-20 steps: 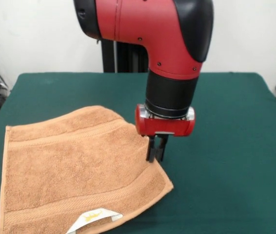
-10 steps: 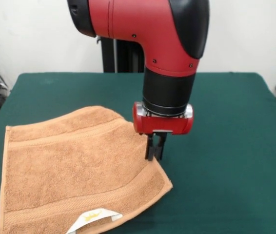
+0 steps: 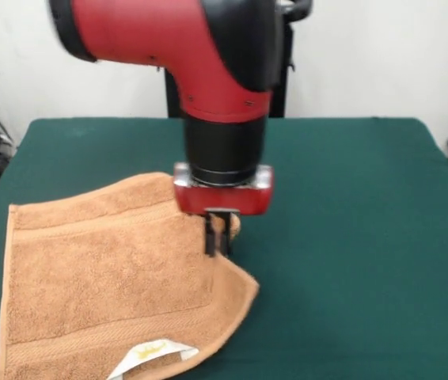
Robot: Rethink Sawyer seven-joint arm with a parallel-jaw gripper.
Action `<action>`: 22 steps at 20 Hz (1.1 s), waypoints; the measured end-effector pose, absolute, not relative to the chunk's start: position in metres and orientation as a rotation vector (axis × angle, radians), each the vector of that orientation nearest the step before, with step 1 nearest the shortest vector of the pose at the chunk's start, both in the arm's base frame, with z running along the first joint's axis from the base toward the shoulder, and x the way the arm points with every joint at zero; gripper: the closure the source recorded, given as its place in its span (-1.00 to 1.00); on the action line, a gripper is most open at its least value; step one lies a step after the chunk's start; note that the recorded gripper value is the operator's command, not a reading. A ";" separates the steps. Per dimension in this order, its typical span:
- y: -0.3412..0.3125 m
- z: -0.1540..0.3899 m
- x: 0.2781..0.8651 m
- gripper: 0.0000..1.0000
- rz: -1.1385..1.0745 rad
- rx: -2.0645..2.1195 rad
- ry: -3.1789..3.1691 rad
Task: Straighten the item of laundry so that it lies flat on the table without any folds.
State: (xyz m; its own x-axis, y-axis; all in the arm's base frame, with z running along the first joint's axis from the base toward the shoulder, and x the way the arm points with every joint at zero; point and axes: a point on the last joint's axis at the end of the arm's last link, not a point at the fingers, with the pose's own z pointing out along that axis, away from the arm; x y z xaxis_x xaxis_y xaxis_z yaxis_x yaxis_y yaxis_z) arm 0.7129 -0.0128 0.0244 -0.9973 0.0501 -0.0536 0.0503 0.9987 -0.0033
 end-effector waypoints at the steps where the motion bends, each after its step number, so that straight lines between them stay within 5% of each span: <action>1: -0.024 0.027 0.713 1.00 0.002 0.101 3.088; 14: -0.162 0.065 0.701 1.00 -0.022 0.256 3.080; 22: -0.150 0.071 0.700 1.00 -0.022 0.185 3.075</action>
